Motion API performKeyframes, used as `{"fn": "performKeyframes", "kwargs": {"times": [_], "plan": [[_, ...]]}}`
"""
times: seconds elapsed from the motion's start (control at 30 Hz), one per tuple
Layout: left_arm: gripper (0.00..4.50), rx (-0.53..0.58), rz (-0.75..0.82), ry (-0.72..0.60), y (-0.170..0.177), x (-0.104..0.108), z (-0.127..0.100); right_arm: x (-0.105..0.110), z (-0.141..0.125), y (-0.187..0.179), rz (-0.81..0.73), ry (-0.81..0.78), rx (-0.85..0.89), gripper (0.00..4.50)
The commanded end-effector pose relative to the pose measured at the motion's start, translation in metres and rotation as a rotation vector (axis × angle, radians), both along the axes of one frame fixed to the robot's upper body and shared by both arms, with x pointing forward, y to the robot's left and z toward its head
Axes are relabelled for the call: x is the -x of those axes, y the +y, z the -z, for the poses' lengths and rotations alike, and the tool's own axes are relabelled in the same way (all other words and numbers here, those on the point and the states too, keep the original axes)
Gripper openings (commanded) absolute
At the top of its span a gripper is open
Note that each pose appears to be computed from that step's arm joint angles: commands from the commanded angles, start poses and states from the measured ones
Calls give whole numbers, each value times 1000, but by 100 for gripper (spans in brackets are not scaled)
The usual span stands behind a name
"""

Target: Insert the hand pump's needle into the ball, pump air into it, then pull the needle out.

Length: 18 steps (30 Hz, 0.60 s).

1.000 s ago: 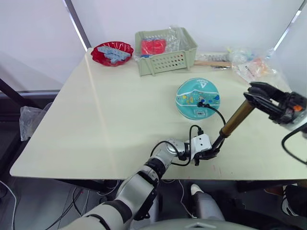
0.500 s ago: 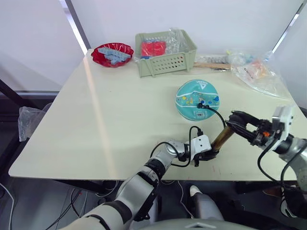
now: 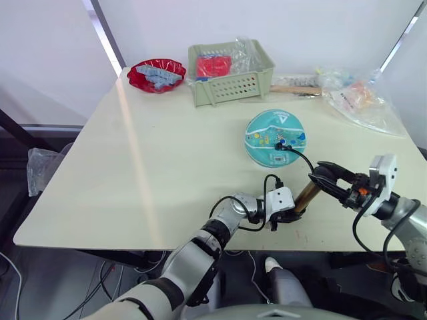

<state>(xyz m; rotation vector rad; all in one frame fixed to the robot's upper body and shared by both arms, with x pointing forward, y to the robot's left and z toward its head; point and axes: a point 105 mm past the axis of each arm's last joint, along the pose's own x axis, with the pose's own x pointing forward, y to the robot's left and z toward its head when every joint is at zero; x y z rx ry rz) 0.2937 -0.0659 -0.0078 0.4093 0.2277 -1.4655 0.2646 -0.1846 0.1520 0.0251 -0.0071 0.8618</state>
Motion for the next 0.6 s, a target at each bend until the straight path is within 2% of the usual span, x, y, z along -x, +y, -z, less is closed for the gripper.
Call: {"fn": "performKeyframes", "kwargs": {"times": [0.03, 0.33, 0.6], "plan": [[119, -190, -40, 133, 36, 17, 52, 3, -46, -7, -13, -112, -23, 168], [119, -187, -33, 133, 35, 18, 52, 9, -100, -24, -25, -186, 2, 168], [119, -187, -29, 134, 34, 19, 52, 15, -136, -31, -25, -217, 16, 168]]}}
